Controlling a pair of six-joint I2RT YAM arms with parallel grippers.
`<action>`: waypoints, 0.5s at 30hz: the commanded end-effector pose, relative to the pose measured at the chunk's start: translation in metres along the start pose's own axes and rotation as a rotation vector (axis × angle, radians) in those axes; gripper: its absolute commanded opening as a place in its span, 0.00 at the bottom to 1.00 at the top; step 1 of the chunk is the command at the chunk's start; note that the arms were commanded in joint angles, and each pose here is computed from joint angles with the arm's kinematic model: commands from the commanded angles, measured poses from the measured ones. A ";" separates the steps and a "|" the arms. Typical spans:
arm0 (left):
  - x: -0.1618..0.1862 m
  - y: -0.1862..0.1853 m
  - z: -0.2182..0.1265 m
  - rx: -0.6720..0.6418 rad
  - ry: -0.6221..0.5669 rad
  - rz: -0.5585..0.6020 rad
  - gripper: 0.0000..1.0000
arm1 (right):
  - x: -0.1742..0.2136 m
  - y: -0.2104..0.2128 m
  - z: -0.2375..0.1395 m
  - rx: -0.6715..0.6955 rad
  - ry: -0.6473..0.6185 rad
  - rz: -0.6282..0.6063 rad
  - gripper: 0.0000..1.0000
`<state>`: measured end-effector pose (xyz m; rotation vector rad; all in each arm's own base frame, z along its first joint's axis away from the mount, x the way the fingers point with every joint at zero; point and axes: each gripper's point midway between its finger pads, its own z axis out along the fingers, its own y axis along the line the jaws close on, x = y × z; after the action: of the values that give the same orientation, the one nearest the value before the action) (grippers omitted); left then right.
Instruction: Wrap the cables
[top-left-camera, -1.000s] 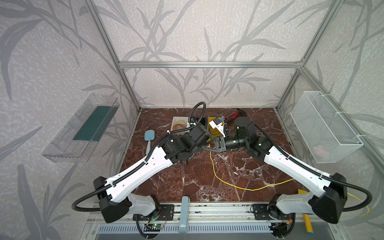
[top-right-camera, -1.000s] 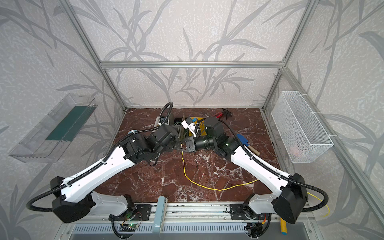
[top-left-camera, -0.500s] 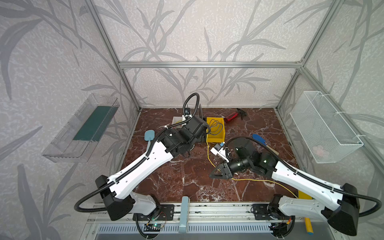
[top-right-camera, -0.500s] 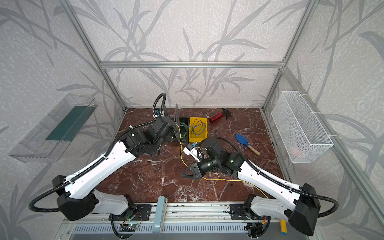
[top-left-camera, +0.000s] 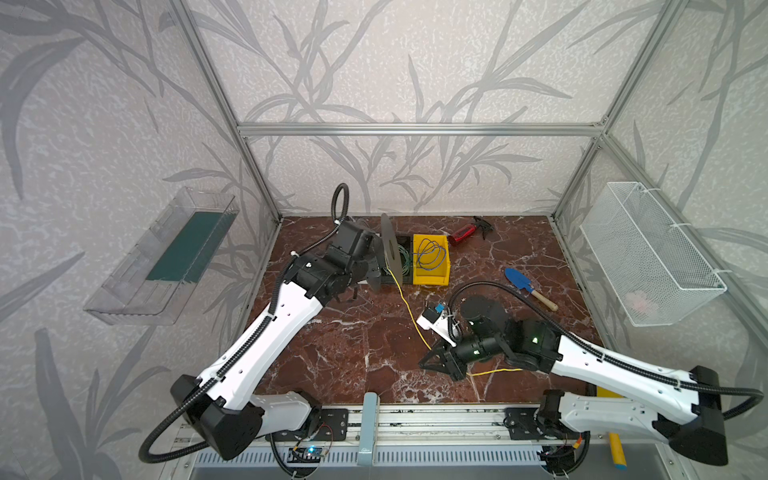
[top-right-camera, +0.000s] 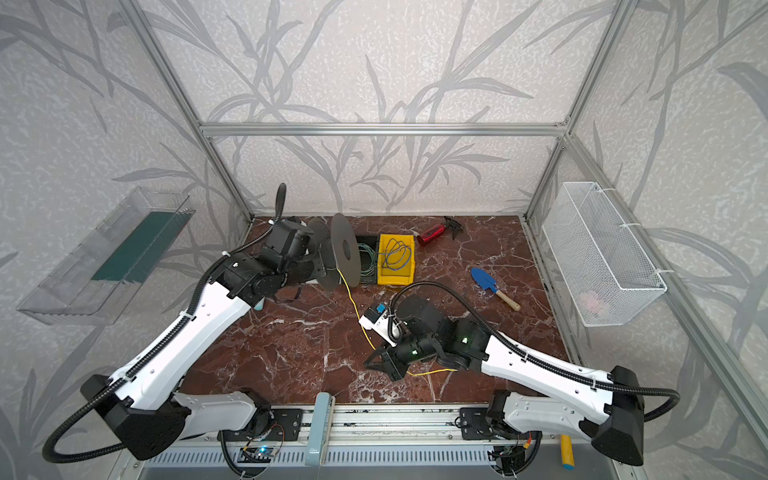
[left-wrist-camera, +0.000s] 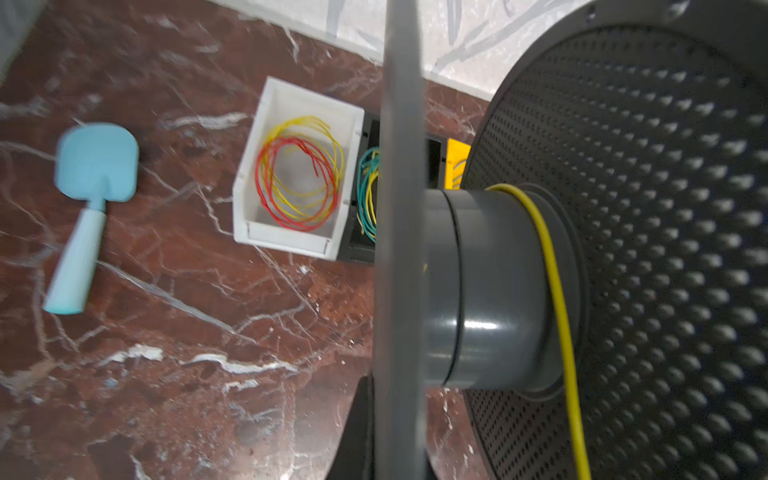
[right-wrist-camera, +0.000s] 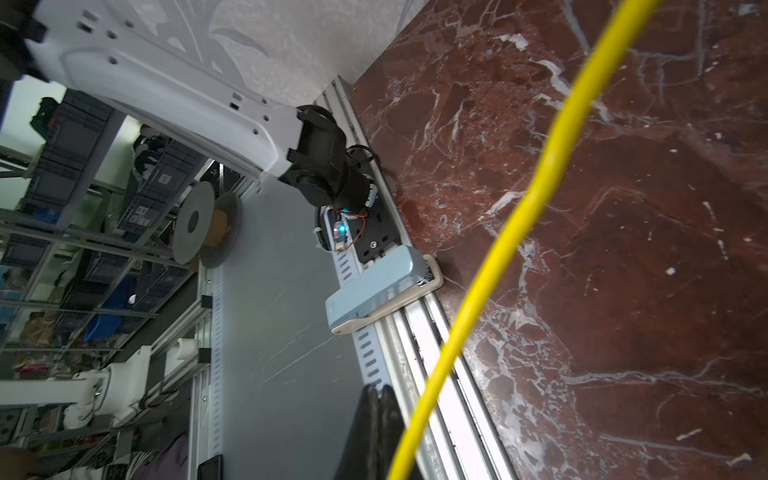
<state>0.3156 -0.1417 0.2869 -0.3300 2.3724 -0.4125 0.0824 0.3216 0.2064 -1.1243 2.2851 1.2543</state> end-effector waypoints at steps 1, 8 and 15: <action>-0.075 -0.032 -0.032 0.315 -0.199 -0.166 0.00 | 0.074 -0.027 0.015 0.059 0.235 0.069 0.00; -0.062 -0.046 -0.047 0.664 -0.051 -0.274 0.00 | 0.090 -0.079 0.048 0.166 0.278 0.161 0.00; -0.049 -0.041 -0.068 0.637 -0.040 -0.189 0.00 | 0.102 -0.083 0.061 0.134 0.311 0.198 0.16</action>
<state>0.3040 -0.1525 0.2910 -0.4272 2.3453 -1.1362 0.1007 0.3183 0.0859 -1.0912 2.5587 1.0469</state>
